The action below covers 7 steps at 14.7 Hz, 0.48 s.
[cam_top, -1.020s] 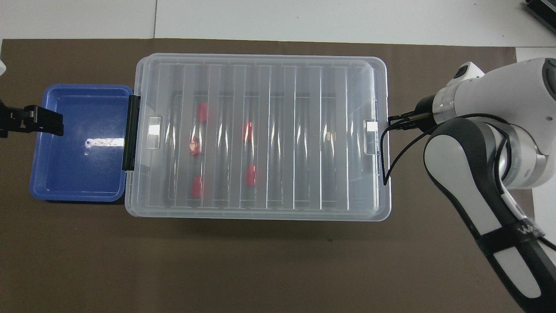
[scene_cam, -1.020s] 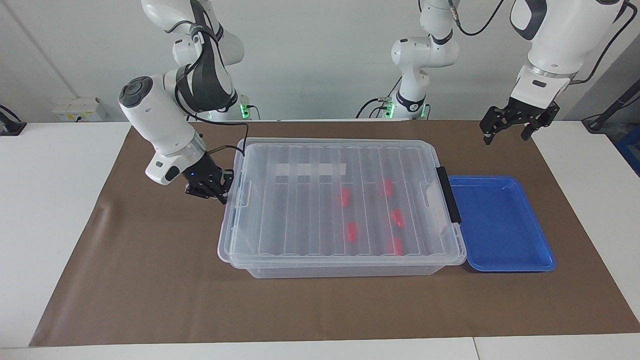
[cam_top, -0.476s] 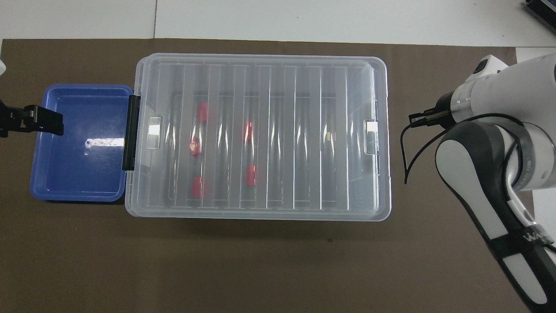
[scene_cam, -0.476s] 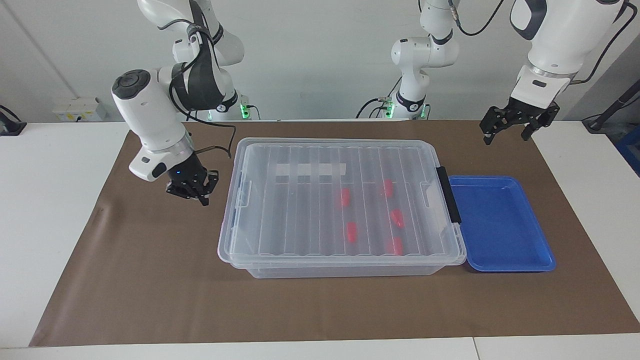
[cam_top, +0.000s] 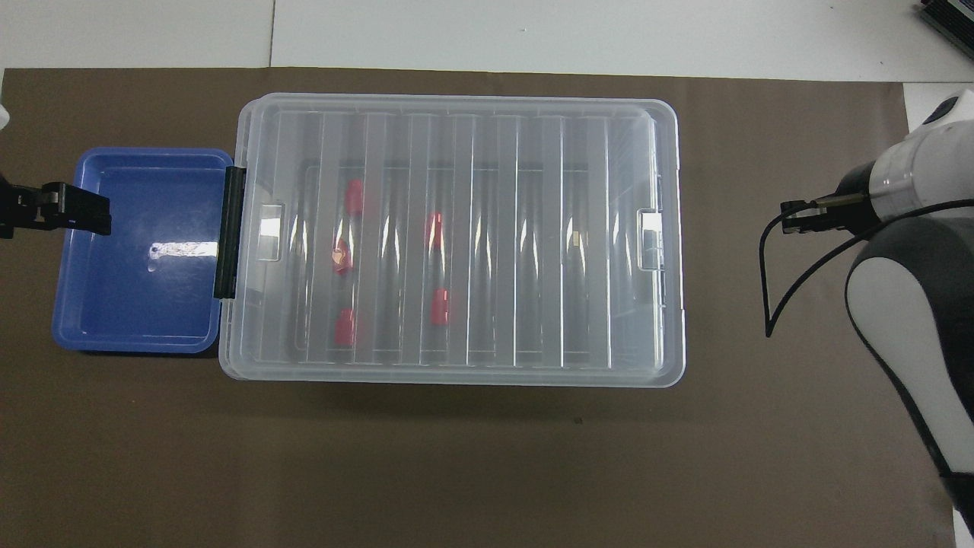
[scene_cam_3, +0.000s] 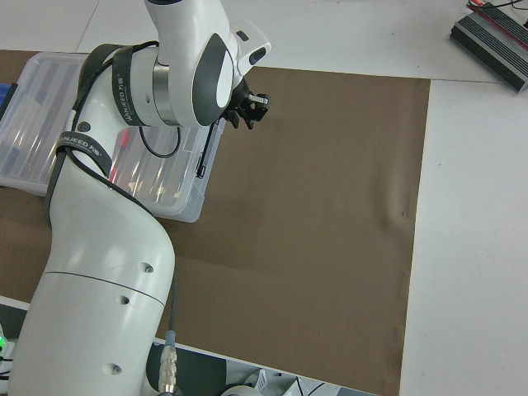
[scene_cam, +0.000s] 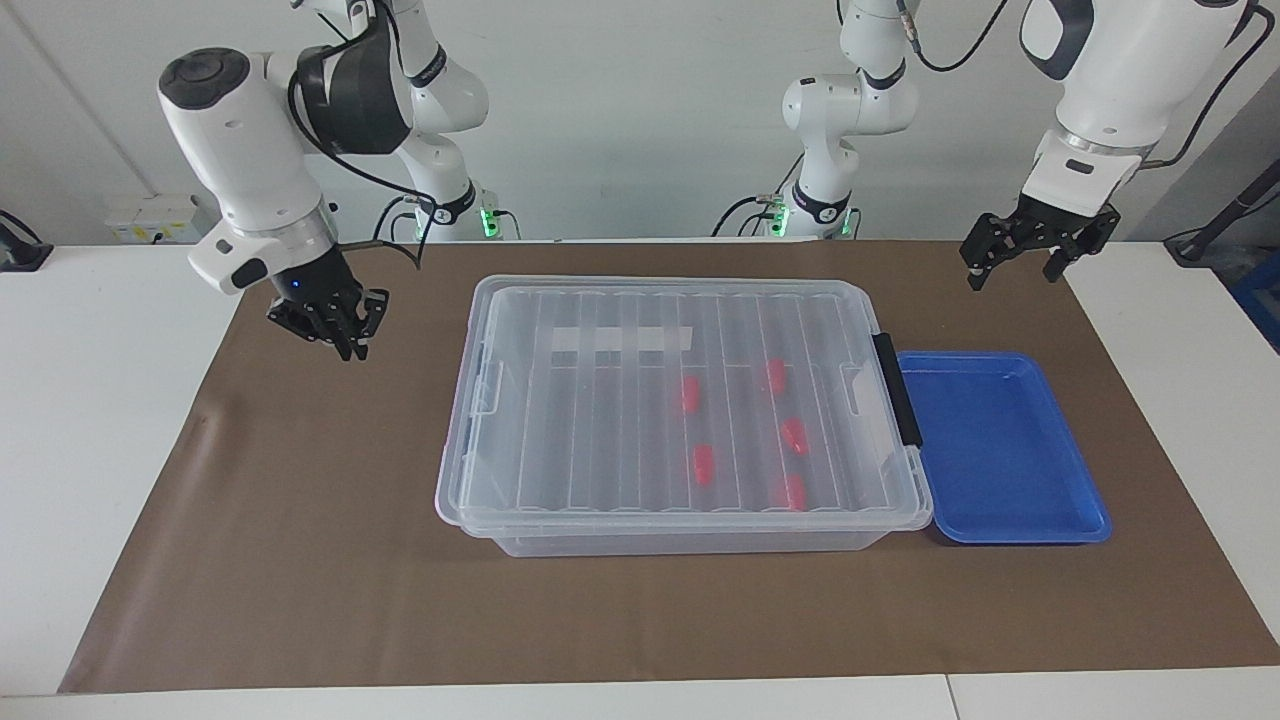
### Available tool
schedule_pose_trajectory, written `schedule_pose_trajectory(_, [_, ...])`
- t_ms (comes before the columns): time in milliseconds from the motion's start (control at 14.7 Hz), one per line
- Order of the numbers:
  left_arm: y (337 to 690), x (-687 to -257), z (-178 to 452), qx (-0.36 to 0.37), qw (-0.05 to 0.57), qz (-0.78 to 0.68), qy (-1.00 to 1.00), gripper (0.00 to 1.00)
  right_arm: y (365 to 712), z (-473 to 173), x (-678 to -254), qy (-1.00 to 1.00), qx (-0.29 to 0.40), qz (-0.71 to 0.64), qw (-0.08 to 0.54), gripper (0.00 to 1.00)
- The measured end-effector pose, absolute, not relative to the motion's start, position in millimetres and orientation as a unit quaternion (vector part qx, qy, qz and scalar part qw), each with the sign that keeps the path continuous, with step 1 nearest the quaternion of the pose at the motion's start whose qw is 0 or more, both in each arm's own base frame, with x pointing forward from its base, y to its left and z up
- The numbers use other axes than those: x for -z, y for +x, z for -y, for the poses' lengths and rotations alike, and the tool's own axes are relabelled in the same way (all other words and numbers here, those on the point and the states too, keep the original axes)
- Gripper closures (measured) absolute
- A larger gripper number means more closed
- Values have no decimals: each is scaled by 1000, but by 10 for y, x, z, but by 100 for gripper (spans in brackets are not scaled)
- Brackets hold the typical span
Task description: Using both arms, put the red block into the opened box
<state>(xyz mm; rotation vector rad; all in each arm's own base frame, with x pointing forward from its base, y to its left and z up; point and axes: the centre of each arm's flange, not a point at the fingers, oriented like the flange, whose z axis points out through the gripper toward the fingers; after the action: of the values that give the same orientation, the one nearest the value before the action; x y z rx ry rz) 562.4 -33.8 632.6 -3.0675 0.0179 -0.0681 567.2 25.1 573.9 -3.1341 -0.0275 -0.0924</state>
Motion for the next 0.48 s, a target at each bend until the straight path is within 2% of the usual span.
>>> schedule_pose_trajectory(340, [5625, -6327, 338, 23, 37, -6, -999, 0, 5422, -32, -6187, -1000, -15, -16, 3, 8])
schedule_pose_trajectory(408, [5625, -6327, 338, 23, 37, -6, -999, 0, 5402, -2, -6223, -1000, -20, -19, 3, 1])
schedule_pose_trajectory(476, [5625, -6327, 338, 23, 37, -6, -999, 0, 5398, 6, -6242, -1000, -20, -20, 3, 0])
